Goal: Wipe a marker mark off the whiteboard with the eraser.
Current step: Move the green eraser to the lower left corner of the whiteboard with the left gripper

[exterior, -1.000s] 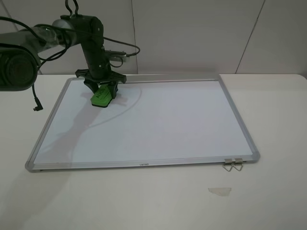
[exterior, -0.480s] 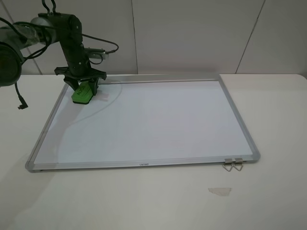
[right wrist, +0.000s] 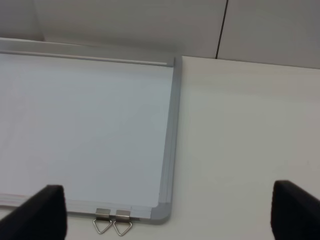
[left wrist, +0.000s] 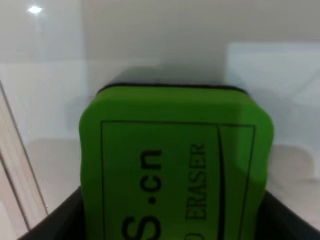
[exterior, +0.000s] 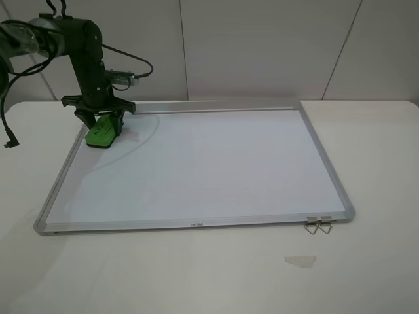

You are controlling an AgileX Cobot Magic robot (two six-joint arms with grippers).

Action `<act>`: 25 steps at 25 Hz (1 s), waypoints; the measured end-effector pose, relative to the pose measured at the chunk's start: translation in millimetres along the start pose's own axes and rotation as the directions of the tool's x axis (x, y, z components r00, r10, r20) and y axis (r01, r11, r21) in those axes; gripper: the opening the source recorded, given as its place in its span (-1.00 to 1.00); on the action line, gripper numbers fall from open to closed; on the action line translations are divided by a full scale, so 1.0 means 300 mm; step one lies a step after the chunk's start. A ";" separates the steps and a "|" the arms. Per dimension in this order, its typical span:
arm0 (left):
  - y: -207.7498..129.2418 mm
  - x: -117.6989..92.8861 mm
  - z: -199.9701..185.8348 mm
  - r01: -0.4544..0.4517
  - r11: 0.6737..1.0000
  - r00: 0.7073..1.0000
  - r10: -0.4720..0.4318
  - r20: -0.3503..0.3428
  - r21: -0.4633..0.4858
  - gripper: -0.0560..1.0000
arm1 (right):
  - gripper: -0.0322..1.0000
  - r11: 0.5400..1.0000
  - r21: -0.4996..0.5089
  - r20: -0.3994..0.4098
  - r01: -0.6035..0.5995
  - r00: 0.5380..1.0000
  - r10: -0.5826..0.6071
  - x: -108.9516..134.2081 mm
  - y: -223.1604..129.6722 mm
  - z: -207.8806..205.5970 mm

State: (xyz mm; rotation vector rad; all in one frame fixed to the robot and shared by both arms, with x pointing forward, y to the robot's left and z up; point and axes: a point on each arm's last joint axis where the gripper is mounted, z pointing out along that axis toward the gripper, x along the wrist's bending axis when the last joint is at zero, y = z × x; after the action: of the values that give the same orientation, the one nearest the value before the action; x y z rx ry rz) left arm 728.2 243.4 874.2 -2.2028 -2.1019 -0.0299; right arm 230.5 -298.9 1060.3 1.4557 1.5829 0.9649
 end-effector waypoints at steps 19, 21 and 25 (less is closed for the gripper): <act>-0.460 0.090 -0.062 0.205 0.979 0.977 -0.205 0.061 0.011 0.23 | 0.64 1.000 0.000 0.000 0.000 1.000 0.000 0.000 0.000 0.000; -0.510 0.090 -0.050 0.223 0.975 0.973 -0.220 0.073 -0.028 0.23 | 0.64 1.000 0.000 0.000 0.000 1.000 0.000 0.000 0.000 0.000; -0.598 0.089 -0.003 0.231 0.972 0.970 -0.228 0.080 -0.042 0.23 | 0.64 1.000 0.000 0.000 0.000 1.000 0.000 0.000 0.000 0.000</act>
State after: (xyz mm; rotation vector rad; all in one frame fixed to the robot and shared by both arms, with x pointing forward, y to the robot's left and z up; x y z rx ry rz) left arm 550.6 277.8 887.4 -2.0034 -2.4125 -0.0184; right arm 230.5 -298.9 1060.3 1.4557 1.5829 0.9649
